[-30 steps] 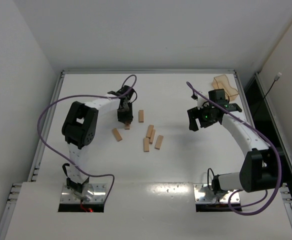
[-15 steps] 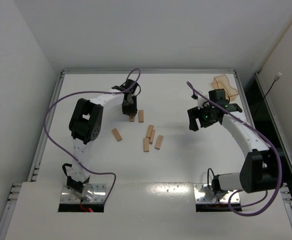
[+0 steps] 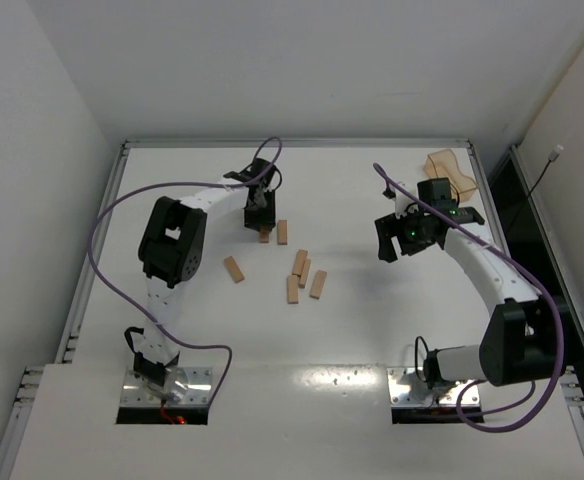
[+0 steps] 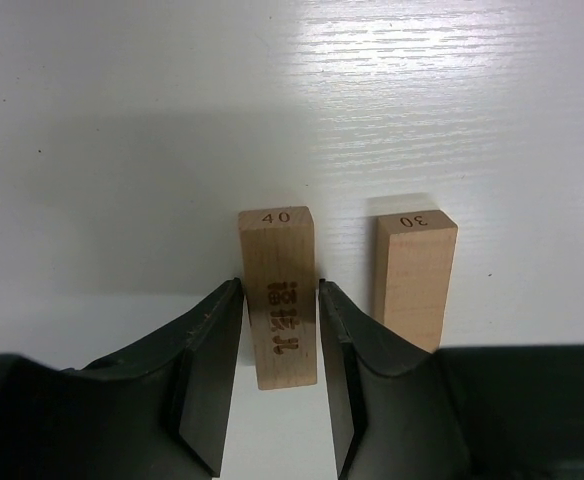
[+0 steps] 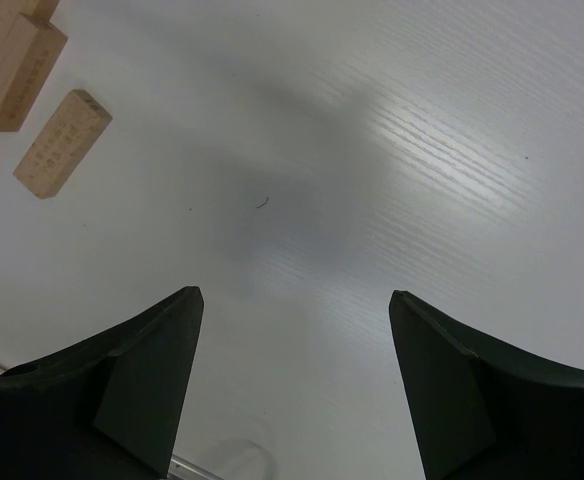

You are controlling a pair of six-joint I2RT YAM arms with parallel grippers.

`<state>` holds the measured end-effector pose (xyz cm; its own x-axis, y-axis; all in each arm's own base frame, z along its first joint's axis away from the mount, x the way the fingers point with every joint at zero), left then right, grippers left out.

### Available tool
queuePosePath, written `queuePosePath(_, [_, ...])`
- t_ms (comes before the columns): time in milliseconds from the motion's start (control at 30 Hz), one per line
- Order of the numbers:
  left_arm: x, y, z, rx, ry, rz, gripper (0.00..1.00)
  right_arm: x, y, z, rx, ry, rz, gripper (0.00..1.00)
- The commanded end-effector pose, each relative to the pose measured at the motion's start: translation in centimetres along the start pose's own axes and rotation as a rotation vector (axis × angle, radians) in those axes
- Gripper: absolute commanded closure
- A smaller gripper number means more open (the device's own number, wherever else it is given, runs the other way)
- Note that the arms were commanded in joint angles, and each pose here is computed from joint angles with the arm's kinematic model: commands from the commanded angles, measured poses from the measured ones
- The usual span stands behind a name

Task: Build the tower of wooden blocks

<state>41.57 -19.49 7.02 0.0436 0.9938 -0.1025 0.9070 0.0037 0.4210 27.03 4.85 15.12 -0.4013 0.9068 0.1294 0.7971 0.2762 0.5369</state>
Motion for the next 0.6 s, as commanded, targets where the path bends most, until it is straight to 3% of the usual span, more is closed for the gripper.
queuePosePath(0, [-0.2,0.3,-1.0,-0.026,-0.007,0.014,0.66,0.1,0.9,-0.7,-0.062,0.01,-0.021,0.27])
queuePosePath(300, [-0.7,1.8,-5.1,-0.104,-0.05,0.008,0.66,0.2,0.4,-0.6,-0.053,0.012,-0.018,0.27])
queuePosePath(567, [0.2,0.6,-9.0,-0.139,-0.057,-0.004,0.65,0.3,0.4,-0.6,-0.055,0.021,-0.018,0.27])
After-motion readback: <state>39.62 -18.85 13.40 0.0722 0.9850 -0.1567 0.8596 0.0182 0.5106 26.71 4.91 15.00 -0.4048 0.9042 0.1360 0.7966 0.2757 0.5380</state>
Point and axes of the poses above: each gripper's point midway between its finger pads, its own z axis out along the fingers, its own x axis along the line the jaws close on, y = z × x, the point moved 6 cm from there along -z, back along the fingers, and after that the axes turned 3 degrees about z, right-handed, at the moved point
